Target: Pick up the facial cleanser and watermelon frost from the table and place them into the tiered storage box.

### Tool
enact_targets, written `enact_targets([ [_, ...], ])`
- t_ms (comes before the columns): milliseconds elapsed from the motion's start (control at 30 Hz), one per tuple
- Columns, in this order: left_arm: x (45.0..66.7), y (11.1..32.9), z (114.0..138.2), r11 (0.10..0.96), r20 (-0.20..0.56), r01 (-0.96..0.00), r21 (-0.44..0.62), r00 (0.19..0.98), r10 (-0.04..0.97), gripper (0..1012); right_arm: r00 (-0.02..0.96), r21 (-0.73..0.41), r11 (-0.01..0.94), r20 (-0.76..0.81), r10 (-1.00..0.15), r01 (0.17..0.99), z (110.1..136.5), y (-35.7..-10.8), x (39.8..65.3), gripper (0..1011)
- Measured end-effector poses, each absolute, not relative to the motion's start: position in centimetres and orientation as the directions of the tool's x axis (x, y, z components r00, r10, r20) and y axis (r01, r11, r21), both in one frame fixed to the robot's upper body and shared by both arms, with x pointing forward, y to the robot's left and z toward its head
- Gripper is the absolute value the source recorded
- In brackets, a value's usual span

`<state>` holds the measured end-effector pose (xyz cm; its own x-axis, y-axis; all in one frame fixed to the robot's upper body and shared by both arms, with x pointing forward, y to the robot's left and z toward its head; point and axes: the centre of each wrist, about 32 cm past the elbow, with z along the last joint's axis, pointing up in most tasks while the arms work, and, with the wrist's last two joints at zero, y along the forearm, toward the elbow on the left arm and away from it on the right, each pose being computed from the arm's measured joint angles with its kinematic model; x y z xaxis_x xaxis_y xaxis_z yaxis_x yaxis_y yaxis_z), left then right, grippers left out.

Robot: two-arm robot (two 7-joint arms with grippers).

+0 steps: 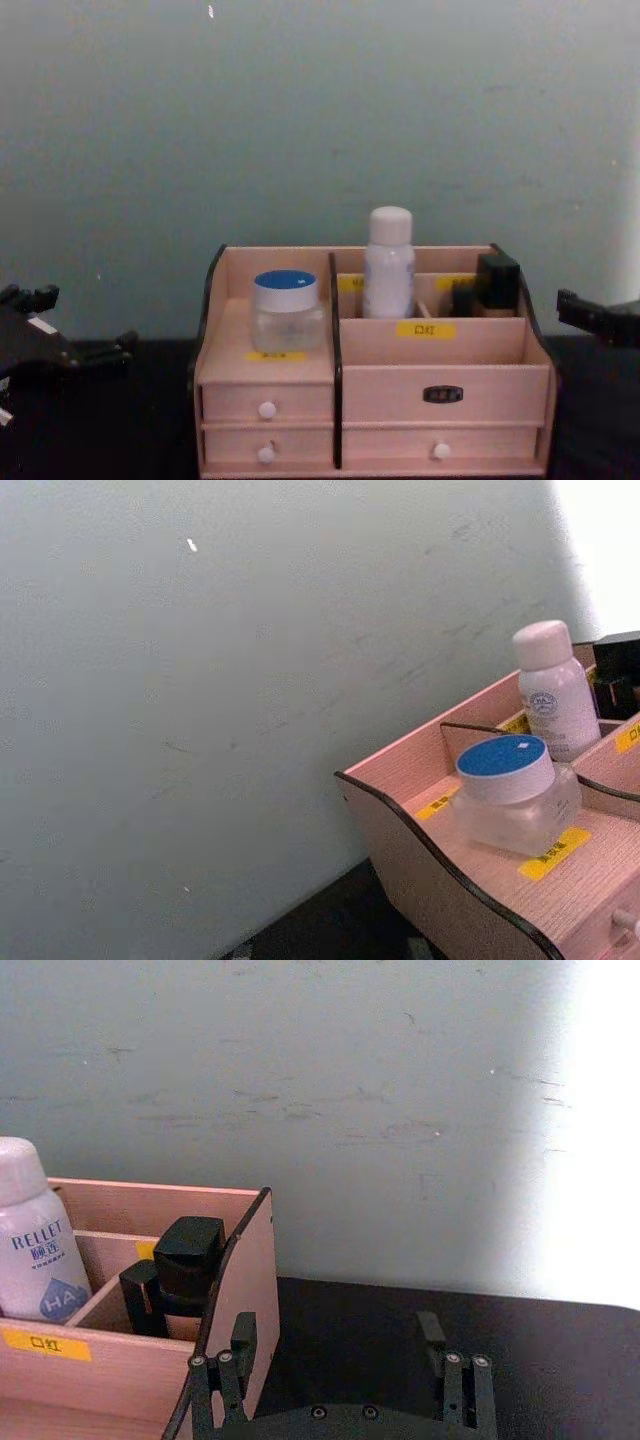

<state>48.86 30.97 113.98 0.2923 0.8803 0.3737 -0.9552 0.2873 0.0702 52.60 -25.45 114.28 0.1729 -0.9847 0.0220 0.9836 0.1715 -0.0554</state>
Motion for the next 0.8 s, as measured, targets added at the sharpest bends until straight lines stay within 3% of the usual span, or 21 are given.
enact_targets([
  [800, 48.86, 30.97, 113.98, 0.287, 0.374, -0.955, 0.07, 0.292, 0.88, 1002, 0.173, -0.055, 0.171, 0.021, -0.985, 0.984, 114.29, -25.45, 52.6, 1003],
])
